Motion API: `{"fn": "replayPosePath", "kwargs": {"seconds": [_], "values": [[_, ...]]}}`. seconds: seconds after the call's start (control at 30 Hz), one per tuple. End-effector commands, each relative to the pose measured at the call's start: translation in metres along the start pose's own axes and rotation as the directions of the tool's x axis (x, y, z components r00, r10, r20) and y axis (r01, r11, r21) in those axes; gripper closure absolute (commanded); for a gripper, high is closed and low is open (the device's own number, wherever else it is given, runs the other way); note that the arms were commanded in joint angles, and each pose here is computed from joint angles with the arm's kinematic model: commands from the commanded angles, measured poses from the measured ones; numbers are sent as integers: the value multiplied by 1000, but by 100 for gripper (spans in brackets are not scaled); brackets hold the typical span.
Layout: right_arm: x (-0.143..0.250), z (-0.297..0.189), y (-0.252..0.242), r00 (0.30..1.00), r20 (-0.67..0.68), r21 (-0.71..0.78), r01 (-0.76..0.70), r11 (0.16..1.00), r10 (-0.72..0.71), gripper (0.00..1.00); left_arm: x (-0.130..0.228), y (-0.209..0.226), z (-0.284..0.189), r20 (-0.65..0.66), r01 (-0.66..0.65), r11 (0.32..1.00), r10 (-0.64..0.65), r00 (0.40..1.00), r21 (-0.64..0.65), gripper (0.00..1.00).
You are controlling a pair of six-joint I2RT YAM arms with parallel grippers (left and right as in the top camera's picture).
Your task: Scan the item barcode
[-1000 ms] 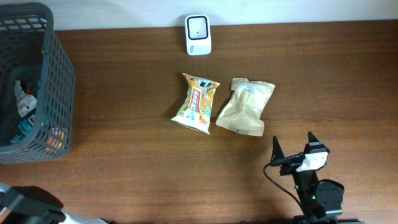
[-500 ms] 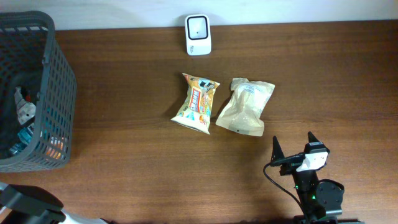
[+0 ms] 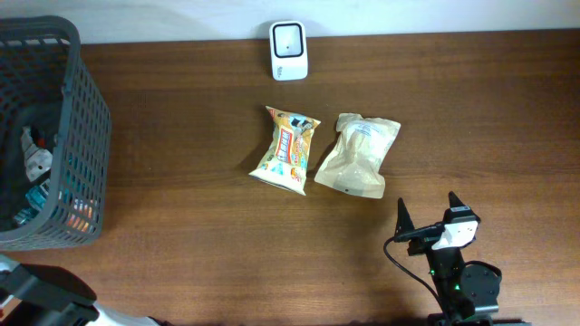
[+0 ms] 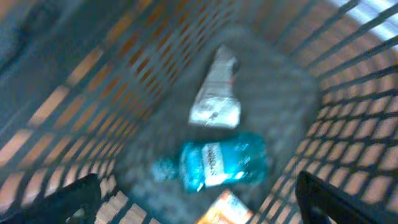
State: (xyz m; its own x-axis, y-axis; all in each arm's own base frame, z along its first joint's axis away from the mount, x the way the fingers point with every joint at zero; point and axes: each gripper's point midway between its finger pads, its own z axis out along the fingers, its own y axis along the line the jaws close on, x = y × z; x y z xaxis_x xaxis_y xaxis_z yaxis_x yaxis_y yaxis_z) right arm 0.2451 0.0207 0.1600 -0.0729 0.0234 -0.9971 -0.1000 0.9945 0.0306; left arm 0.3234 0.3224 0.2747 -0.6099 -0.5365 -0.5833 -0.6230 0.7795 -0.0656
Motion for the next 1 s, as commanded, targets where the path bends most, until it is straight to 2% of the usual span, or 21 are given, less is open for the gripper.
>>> {"fn": "replayPosePath", "kwargs": {"seconds": [0.0, 0.13, 0.37, 0.5, 0.57, 0.63, 0.97], "values": [[3, 0, -3, 1000, -2, 17, -4, 1000, 4, 2, -15, -42, 9, 59, -68, 988, 60, 996, 141, 1], [3, 0, -3, 1000, -2, 16, -4, 1000, 4, 2, -17, -64, 31, 63, -180, 970, 172, 983, 164, 1], [3, 0, -3, 1000, -2, 16, -4, 1000, 4, 2, 16, -41, 109, -129, -172, 984, 176, 976, 47, 0], [3, 0, -3, 1000, -2, 17, -4, 1000, 4, 2, 27, -38, 143, -174, -200, 978, 206, 963, 53, 0], [3, 0, -3, 1000, -2, 17, -4, 1000, 4, 2, 34, -39, 157, -197, -222, 973, 230, 953, 63, 3], [3, 0, -3, 1000, -2, 16, -4, 1000, 4, 2, 38, -39, 170, -207, -221, 973, 230, 951, 65, 10], [3, 0, -3, 1000, -2, 17, -4, 1000, 4, 2, 36, -43, 209, -180, -252, 967, 254, 950, 34, 16]]}}
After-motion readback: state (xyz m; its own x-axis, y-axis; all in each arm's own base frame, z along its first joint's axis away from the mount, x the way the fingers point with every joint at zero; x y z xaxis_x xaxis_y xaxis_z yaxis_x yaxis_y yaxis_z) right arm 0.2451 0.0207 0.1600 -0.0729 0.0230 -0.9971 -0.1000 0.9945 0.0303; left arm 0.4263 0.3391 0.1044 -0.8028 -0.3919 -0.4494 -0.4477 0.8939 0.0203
